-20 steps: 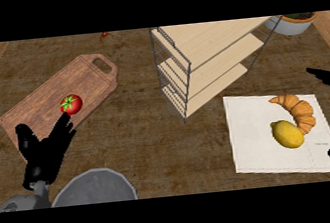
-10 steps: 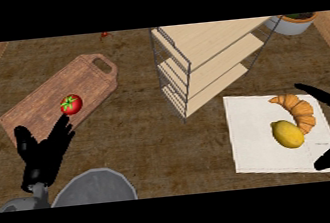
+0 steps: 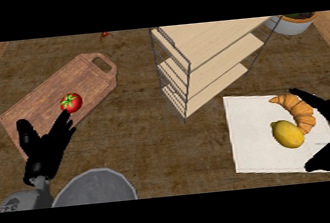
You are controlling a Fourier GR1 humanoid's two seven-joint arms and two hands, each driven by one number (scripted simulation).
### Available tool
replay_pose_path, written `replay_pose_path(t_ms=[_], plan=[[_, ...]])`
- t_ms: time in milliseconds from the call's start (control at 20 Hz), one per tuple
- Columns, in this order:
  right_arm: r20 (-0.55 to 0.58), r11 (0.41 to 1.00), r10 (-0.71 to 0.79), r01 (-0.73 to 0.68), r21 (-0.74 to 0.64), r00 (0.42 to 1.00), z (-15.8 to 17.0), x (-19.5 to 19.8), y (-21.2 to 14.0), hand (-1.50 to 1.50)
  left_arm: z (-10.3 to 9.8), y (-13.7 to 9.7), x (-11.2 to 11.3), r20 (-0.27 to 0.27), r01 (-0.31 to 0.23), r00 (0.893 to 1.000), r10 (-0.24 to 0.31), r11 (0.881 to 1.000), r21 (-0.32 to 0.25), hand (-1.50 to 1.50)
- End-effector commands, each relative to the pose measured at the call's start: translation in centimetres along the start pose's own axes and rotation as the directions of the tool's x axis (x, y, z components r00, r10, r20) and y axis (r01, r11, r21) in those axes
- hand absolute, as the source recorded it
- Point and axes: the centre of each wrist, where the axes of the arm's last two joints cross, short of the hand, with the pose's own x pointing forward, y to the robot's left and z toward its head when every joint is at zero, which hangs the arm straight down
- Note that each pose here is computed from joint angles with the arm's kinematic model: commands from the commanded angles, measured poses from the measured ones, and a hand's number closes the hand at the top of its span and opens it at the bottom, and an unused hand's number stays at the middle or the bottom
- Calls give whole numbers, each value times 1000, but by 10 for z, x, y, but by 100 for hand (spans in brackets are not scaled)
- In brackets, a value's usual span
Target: Pick the lemon from the placemat and place it in the tiered shelf
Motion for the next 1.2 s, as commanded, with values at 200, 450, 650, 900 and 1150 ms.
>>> replay_pose_path(t_ms=[200, 450, 650, 900, 1150], plan=[[-48, 998, 58, -58, -2, 997, -14, -15, 24, -150, 4, 17, -10, 1, -4, 1000, 4, 1000, -14, 0], [-75, 996, 70, -74, -49, 995, -20, -2, 26, -150, -3, 5, -11, 1, 7, 1000, -7, 1000, 24, 0], [-58, 995, 65, -69, -68, 996, -36, -22, 38, -150, 3, -10, -7, -2, 2, 1000, -2, 1000, 3, 0], [-20, 996, 47, -48, -70, 999, -48, -18, 47, -150, 29, -9, 2, 4, 18, 1000, -18, 1000, 0, 0], [-3, 996, 23, -23, -86, 1000, -63, -30, 70, -150, 30, -14, -7, 16, 7, 1000, -6, 1000, -23, 0]])
